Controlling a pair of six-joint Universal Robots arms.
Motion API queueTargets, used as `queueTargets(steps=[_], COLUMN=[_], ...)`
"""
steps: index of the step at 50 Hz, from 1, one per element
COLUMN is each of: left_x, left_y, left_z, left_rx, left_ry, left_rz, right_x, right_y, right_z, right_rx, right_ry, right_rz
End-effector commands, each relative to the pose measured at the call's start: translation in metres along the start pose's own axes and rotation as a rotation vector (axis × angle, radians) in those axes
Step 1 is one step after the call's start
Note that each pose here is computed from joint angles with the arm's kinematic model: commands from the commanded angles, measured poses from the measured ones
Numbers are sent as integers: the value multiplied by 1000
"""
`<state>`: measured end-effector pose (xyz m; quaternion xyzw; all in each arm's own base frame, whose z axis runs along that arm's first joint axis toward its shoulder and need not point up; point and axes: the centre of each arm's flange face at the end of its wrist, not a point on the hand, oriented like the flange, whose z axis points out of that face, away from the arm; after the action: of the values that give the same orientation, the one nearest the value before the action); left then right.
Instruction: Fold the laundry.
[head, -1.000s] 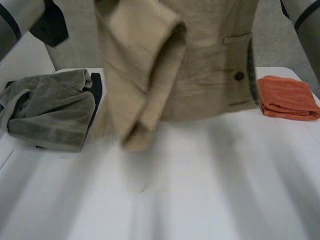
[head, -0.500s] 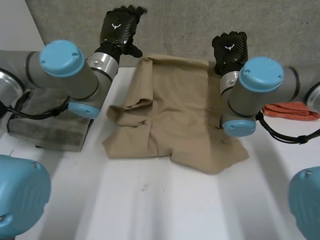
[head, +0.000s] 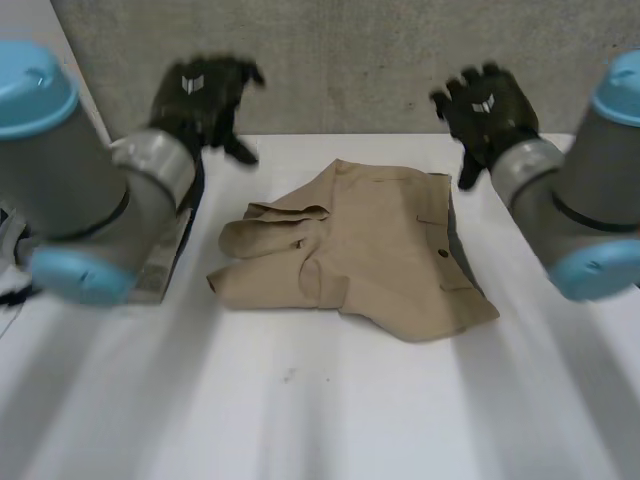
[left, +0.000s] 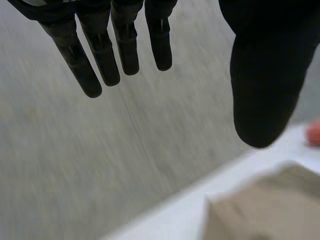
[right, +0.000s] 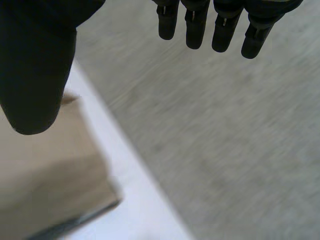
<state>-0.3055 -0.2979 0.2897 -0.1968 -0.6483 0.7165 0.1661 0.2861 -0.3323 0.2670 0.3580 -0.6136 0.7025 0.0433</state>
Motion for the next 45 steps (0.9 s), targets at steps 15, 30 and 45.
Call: queueTargets(steps=[15,30,45], left_x=[8,13,16], left_y=[152,131,8], left_z=[-27,-4,-32], left_rx=[-353,-270,-138], left_ry=[48,55,122], left_rz=[93,135,50], right_x=[-55,-63,-14], right_y=[111,128,75], right_z=[-67,-52,-64], right_rx=[-294,-274,-215], right_ry=[-279,-270,-211], right_rz=[88,92,85])
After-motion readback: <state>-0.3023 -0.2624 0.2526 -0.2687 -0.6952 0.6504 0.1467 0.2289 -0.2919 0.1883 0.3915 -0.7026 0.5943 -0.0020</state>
